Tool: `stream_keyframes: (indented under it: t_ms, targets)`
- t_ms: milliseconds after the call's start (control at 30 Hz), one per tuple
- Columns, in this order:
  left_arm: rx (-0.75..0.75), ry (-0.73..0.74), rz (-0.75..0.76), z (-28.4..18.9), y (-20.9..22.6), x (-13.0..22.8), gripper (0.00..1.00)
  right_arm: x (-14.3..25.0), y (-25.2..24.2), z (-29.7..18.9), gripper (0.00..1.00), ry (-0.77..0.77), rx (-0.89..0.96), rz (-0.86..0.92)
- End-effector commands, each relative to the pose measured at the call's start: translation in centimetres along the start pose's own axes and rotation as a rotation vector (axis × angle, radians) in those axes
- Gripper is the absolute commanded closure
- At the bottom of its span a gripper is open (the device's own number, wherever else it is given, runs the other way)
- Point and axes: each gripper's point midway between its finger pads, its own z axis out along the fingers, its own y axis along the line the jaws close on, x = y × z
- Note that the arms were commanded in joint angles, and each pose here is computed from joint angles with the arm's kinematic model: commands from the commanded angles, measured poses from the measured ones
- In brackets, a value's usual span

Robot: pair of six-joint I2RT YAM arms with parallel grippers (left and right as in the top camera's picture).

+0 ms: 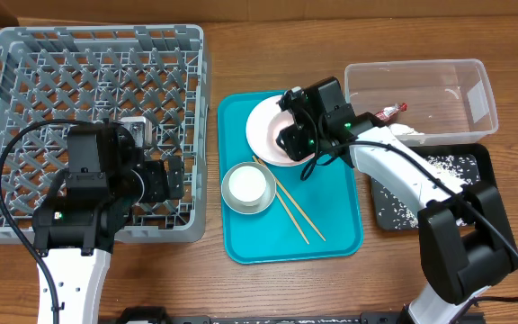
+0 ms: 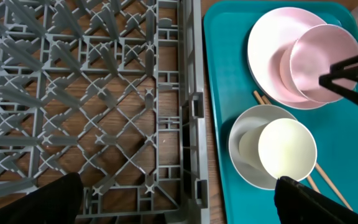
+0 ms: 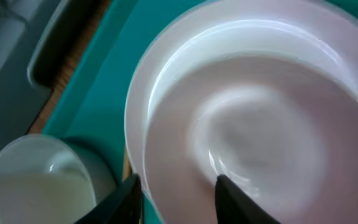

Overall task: Sort waste into correct bins and load items into the dishwasher
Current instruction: 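Carry the emptied bowl back and set it on the white plate, then grasp the white paper cup with the right gripper and lift it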

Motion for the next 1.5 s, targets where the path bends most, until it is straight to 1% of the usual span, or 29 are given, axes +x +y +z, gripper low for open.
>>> stream_keyframes:
  t_ms: [0,100,167,200,233,267,333,367,467,733,867,1033,1167,1200,1233,1400,1467]
  targets:
    - [0.013,-0.014,-0.008,-0.2,-0.4,-0.7,0.00,-2.3,1.6,-2.9,0.60,-0.032,-0.030,0.028]
    - [0.016,-0.013,-0.009,-0.2,-0.4,-0.7,0.00,-3.0,2.6,-5.8,0.59,-0.014,-0.035,0.079]
    - [0.016,-0.009,-0.009,-0.1,-0.4,-0.7,0.00,-3.0,3.7,-7.3,0.53,-0.002,-0.071,0.110]
    - [0.016,-0.005,-0.010,0.0,-0.4,-0.7,0.00,-3.1,4.3,-7.8,0.46,0.000,-0.099,0.119]
    - [0.015,-0.003,-0.010,0.1,-0.4,-0.7,0.00,-3.1,5.0,-8.2,0.44,-0.002,-0.135,0.124]
    - [0.015,0.000,-0.010,0.2,-0.4,-0.6,0.00,-3.1,5.8,-8.4,0.44,-0.002,-0.177,0.125]
    - [0.015,0.005,-0.011,0.3,-0.4,-0.6,0.00,-3.1,7.3,-8.8,0.46,0.003,-0.265,0.123]
    - [0.015,0.007,-0.011,0.4,-0.4,-0.6,0.00,-3.0,7.8,-8.8,0.51,0.012,-0.288,0.127]
    - [0.014,0.016,-0.013,0.6,-0.3,-0.5,0.00,-2.2,7.7,-8.2,0.54,0.044,-0.246,0.176]
    - [0.017,0.054,-0.018,1.6,-0.3,-0.2,0.00,1.4,7.8,-6.1,0.53,0.153,-0.054,0.209]
    - [0.033,0.068,-0.020,2.0,-0.5,-0.1,0.00,2.6,9.2,-4.8,0.53,0.203,-0.046,0.180]
    - [0.032,0.072,-0.021,2.0,-0.5,-0.1,0.00,3.9,8.9,-2.7,0.55,0.260,-0.004,0.240]
    - [0.032,0.072,-0.020,2.1,-0.5,-0.1,0.00,4.4,8.6,-1.6,0.62,0.282,0.005,0.267]
    - [0.032,0.072,-0.020,2.1,-0.5,-0.1,0.00,4.5,8.6,-1.4,0.68,0.289,0.007,0.273]
    - [0.032,0.072,-0.020,2.1,-0.5,-0.1,0.00,4.7,8.5,-1.2,0.70,0.294,0.009,0.275]
    - [0.033,0.073,-0.021,2.1,-0.5,-0.1,0.00,5.3,8.2,-0.4,0.71,0.322,0.017,0.285]
    - [0.033,0.073,-0.021,2.1,-0.5,-0.1,0.00,5.7,8.1,-0.2,0.75,0.337,0.022,0.289]
